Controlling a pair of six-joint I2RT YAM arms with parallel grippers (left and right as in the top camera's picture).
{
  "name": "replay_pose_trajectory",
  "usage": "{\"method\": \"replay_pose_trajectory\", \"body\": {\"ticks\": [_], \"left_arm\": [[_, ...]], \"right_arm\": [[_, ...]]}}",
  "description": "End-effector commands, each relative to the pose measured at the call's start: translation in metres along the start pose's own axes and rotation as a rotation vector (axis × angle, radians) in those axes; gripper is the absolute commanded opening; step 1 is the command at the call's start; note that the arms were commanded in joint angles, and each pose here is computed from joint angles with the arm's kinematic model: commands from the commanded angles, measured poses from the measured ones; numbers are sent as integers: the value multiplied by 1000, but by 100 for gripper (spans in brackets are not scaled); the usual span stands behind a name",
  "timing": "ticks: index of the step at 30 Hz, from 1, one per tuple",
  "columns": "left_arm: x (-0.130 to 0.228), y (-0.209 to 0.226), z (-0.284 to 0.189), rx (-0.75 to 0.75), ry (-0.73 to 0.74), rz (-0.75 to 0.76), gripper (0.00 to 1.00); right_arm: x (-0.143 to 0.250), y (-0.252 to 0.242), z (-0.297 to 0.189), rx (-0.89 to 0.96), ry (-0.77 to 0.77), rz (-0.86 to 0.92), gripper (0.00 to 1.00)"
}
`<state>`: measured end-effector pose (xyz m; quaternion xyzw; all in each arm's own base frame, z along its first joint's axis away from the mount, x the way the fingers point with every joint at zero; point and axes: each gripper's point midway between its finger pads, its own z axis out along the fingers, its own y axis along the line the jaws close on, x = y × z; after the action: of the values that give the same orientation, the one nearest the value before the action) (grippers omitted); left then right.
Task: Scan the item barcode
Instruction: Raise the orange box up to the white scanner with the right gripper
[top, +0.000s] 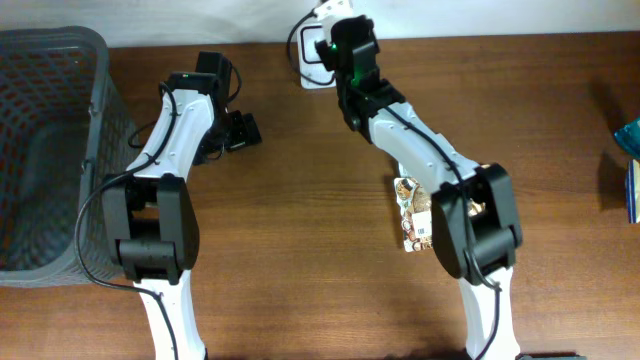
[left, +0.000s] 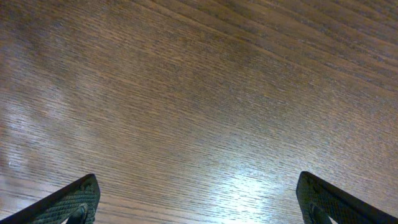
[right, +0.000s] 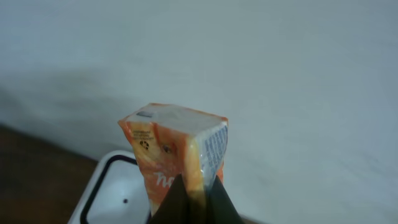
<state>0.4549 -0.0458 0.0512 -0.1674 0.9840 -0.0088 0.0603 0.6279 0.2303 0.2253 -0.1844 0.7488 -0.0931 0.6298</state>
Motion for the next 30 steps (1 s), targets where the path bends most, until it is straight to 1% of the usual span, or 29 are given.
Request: {"method": "replay_pose_trajectory", "body": {"ticks": [1, 4, 8, 10, 14, 16, 17, 20, 23, 26, 28, 30], "left_arm": [[-2, 0, -12, 4, -25, 4, 99], [-2, 0, -12, 4, -25, 4, 99], [-2, 0, -12, 4, -25, 4, 99], [-2, 0, -12, 4, -25, 4, 99], [-2, 0, -12, 4, -25, 4, 99], [-2, 0, -12, 4, -25, 4, 99], [-2, 0, -12, 4, -25, 4, 99], [-2, 0, -12, 4, -25, 4, 99], [-2, 0, -12, 4, -25, 4, 99], [-2, 0, -12, 4, -25, 4, 99], [-2, 0, -12, 4, -25, 4, 99], [-2, 0, -12, 4, -25, 4, 99]], "right_arm": [[13, 35, 13, -119, -63, -203, 4], [24, 38, 19, -108, -59, -275, 4], [36, 43, 21, -127, -30, -286, 4], [41, 51, 20, -167, -20, -292, 4], [41, 50, 20, -167, -21, -291, 4], [41, 45, 21, -135, -12, -288, 4], [34, 21, 23, -2, -8, -190, 4], [17, -17, 16, 186, -35, -8, 4], [-9, -38, 3, 220, -66, 61, 4], [-28, -63, -12, 250, -51, 88, 4], [-30, -90, -24, 305, -9, 123, 4], [-26, -117, -37, 339, 64, 107, 4]]}}
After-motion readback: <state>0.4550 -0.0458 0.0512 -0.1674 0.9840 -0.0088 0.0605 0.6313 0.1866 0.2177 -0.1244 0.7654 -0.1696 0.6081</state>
